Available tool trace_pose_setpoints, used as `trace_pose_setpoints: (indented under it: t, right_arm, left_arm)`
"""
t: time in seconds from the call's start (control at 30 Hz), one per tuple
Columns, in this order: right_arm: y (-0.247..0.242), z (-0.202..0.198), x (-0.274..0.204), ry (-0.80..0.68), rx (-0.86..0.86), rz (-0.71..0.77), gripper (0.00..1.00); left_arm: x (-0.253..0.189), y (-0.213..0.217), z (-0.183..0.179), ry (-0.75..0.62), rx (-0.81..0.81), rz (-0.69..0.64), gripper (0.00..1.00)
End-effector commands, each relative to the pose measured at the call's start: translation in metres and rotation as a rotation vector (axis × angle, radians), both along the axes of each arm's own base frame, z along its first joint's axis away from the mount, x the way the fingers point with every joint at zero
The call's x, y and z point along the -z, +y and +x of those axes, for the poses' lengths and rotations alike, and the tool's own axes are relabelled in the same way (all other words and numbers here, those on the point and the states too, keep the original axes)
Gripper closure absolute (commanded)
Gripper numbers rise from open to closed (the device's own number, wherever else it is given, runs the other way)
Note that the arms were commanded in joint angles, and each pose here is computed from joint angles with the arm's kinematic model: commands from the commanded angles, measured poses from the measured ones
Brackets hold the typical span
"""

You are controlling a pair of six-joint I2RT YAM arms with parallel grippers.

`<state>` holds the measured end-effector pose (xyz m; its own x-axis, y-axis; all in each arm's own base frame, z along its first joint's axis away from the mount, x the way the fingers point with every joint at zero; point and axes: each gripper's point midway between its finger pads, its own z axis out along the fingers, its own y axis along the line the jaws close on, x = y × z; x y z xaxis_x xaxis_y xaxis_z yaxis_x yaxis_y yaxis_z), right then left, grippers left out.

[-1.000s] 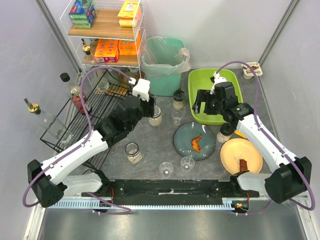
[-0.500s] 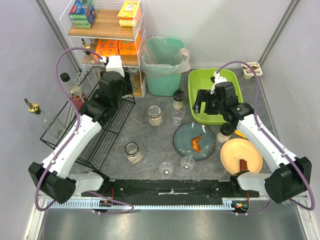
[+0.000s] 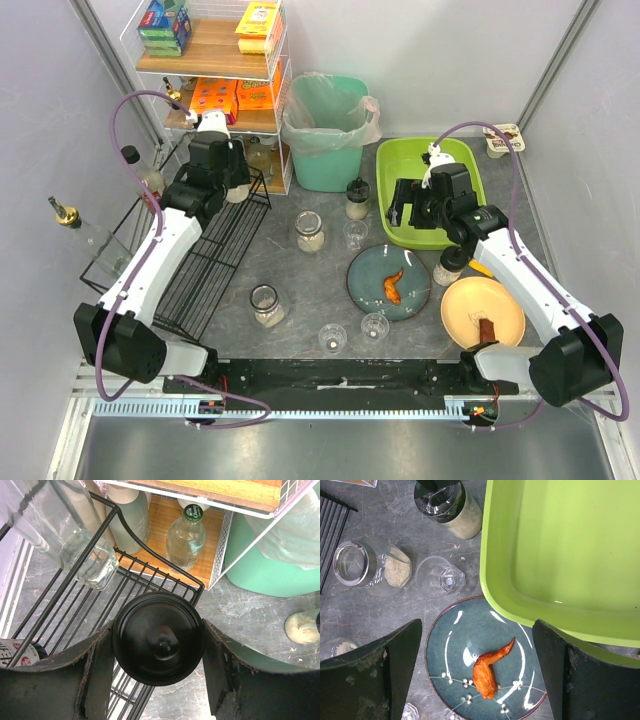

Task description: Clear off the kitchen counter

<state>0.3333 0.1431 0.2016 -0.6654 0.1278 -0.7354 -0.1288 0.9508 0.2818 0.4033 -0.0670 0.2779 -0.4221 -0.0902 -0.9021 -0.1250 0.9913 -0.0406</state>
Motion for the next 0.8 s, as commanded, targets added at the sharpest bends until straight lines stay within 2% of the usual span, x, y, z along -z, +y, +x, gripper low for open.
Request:
trace_pose_setpoints:
  t: [0.0,0.3,0.4,0.77]
  right_arm:
    - [-0.002,0.005,-0.017,-0.057,-0.003,0.001,0.02]
    - [-0.002,0.008,-0.022,-0.063,-0.006,-0.003,0.02]
    - [-0.003,0.007,-0.018,-0.055,-0.002,-0.006,0.02]
    - [-0.003,0.006,-0.017,-0.054,0.005,-0.009,0.02]
  left_arm:
    - [-0.025,0.001,0.017,-0.083,-0.017,-0.053,0.57]
    - [-0.005,0.008,0.031,-0.056,-0.038,-0.068,0.57]
    - [0.001,0.01,0.033,-0.051,-0.044,-0.07,0.53]
    - [0.001,0.013,0.029,-0.049,-0.045,-0.077,0.11]
